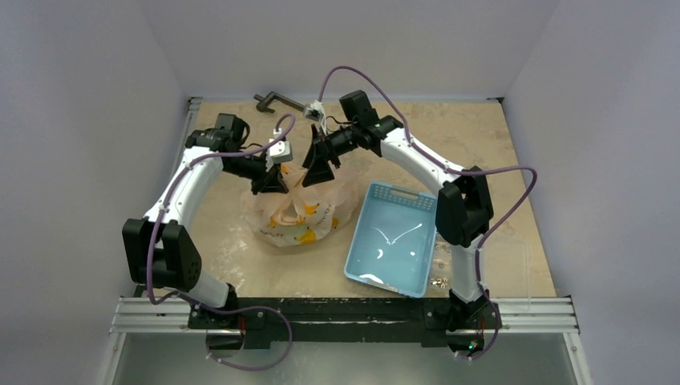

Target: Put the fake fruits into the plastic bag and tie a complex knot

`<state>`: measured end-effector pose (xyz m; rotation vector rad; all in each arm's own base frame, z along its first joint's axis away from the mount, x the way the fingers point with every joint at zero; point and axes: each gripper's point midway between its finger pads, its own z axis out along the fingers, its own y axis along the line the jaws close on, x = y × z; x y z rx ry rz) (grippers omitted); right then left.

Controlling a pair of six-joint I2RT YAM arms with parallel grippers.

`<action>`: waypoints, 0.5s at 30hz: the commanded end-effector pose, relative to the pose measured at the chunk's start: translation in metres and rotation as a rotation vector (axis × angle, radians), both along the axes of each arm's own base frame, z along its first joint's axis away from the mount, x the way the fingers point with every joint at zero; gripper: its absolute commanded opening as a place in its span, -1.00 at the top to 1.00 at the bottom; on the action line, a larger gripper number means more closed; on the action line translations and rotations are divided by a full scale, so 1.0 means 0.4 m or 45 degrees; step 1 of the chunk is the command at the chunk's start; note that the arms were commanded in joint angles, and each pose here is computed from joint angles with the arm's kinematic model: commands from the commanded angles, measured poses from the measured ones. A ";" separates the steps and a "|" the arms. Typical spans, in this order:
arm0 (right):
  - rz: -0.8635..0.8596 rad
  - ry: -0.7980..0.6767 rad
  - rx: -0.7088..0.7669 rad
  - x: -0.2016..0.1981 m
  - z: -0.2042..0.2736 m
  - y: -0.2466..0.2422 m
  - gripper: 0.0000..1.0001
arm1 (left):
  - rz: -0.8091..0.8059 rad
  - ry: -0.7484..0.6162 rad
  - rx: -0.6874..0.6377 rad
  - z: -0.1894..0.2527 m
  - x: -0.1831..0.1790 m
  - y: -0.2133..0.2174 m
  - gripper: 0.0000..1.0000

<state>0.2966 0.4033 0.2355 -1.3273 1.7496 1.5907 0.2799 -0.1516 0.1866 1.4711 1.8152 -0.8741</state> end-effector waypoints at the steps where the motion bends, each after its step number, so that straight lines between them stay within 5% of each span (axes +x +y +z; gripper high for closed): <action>1: 0.015 -0.113 0.047 -0.007 0.029 0.022 -0.91 | 0.016 -0.025 -0.038 0.037 0.035 -0.024 1.00; 15: -0.145 -0.125 -0.073 0.083 -0.019 0.012 -0.98 | -0.047 -0.055 0.006 0.033 0.009 -0.015 1.00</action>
